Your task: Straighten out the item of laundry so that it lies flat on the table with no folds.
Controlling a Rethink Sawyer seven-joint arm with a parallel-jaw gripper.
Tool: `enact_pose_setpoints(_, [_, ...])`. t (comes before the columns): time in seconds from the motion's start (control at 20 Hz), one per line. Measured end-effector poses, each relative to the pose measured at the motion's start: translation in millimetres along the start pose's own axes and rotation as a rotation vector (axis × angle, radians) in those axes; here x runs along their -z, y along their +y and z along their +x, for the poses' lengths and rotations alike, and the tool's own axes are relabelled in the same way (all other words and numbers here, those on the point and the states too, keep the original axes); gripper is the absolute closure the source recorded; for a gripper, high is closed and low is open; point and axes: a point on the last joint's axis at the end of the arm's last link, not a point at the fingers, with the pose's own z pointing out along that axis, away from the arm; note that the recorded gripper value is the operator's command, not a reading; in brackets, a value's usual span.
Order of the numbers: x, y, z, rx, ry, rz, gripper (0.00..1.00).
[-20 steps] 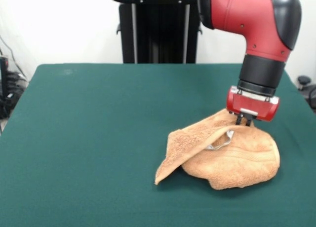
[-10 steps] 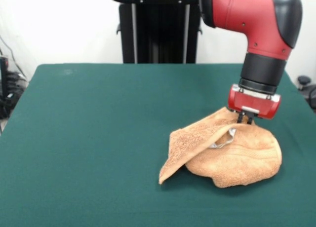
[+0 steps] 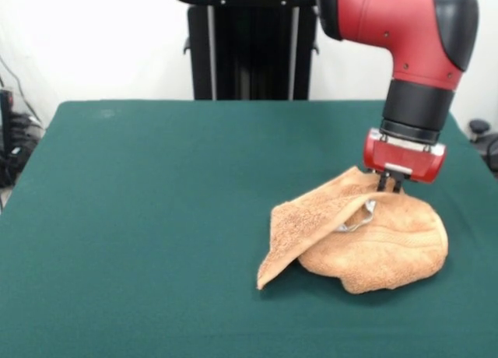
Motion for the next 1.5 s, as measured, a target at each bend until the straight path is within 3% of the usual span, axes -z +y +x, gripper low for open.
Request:
enact_pose_setpoints(0.25, [5.4, 0.7, -6.5, 0.012, -0.009, -0.014, 1.00])
enact_pose_setpoints(0.6, [13.9, -6.4, -33.5, 0.015, -0.019, -0.048, 1.00])
enact_pose_setpoints(0.8, [8.8, -17.1, -60.4, 0.012, -0.018, -0.062, 1.00])
enact_pose_setpoints(1.05, [-15.8, -28.0, -112.8, 0.007, 0.006, -0.084, 1.00])
enact_pose_setpoints(1.1, [-26.2, -31.6, -133.1, 0.008, 0.019, -0.096, 1.00])
enact_pose_setpoints(1.4, [-54.8, -40.9, -190.2, 0.025, 0.017, -0.134, 1.00])
enact_pose_setpoints(1.5, [-63.6, -41.7, -200.2, 0.035, 0.007, -0.144, 1.00])
